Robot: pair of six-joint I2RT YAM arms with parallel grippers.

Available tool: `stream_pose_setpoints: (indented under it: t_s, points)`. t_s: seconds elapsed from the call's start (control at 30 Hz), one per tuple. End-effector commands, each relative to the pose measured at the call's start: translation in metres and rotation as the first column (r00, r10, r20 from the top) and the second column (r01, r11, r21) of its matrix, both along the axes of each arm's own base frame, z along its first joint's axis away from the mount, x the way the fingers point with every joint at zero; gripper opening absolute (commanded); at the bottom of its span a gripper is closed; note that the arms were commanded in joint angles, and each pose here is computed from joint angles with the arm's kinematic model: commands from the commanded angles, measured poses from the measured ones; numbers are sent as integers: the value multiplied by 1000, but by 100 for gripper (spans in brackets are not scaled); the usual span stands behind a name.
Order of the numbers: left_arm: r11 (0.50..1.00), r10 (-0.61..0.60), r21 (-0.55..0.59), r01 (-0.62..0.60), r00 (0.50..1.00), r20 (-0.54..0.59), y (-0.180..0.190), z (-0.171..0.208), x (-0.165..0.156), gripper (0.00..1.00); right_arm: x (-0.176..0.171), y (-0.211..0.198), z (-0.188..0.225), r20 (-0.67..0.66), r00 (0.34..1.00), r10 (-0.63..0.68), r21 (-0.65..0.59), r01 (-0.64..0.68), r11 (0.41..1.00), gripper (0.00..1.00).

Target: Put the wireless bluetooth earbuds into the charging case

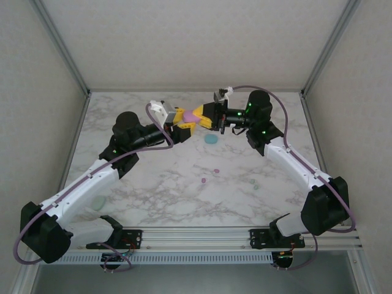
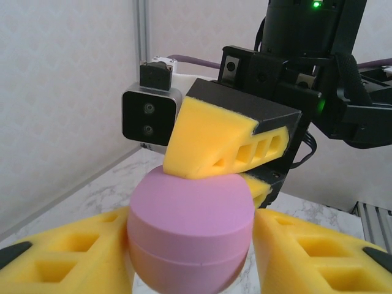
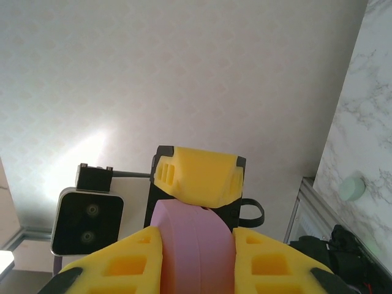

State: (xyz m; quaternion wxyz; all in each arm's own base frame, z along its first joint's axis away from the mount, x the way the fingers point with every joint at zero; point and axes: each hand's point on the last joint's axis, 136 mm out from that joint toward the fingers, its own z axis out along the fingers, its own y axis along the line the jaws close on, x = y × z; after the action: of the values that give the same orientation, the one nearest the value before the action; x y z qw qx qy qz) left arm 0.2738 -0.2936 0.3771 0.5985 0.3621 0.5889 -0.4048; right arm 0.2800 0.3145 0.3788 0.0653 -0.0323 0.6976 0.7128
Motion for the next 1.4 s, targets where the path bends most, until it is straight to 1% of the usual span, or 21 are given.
stream_pose_setpoints:
  t_s: [0.0, 0.1, 0.2, 0.27, 0.37, 0.47, 0.77, 0.97, 1.2, 1.27, 1.37]
  points:
    - [999, -28, -37, 29, 999, 35, -5, 18, -6, 49, -7, -3, 18, 53, 999, -12, 50, 9, 999, 1]
    - [999, -27, -29, 28, 999, 32, -5, 16, -5, 54, -7, -3, 22, 55, 998, -11, 62, 8, 998, 1]
    - [999, -26, -28, 27, 999, 33, -5, 16, -5, 54, -7, -3, 22, 56, 998, -12, 63, 8, 998, 1]
    - [999, -28, -33, 29, 999, 34, -6, 17, -5, 53, -7, -3, 22, 55, 998, -13, 63, 9, 998, 1]
    - [999, -26, -38, 28, 999, 38, -6, 19, -6, 47, -6, -3, 19, 47, 999, -15, 60, 13, 998, 1]
    - [999, -26, -40, 28, 999, 39, -6, 19, -6, 46, -5, -3, 16, 38, 999, -20, 56, 18, 998, 1]
    - [999, -26, -45, 28, 999, 37, -7, 20, -6, 53, -4, -1, 12, 30, 999, -21, 52, 19, 998, 2]
    - [998, -24, -53, 26, 999, 37, -7, 22, -5, 54, -3, 0, 10, 31, 999, -18, 49, 16, 999, 2]
    - [998, -24, -60, 25, 999, 33, -8, 23, -4, 48, -3, 0, 10, 34, 999, -17, 50, 15, 999, 2]
    - [998, -29, -58, 31, 999, 31, -9, 22, -4, 43, -3, 0, 9, 31, 999, -17, 49, 16, 999, 2]
    - [998, -31, -46, 32, 999, 26, -10, 19, -4, 43, -4, 0, 13, 36, 999, -17, 60, 15, 998, 2]
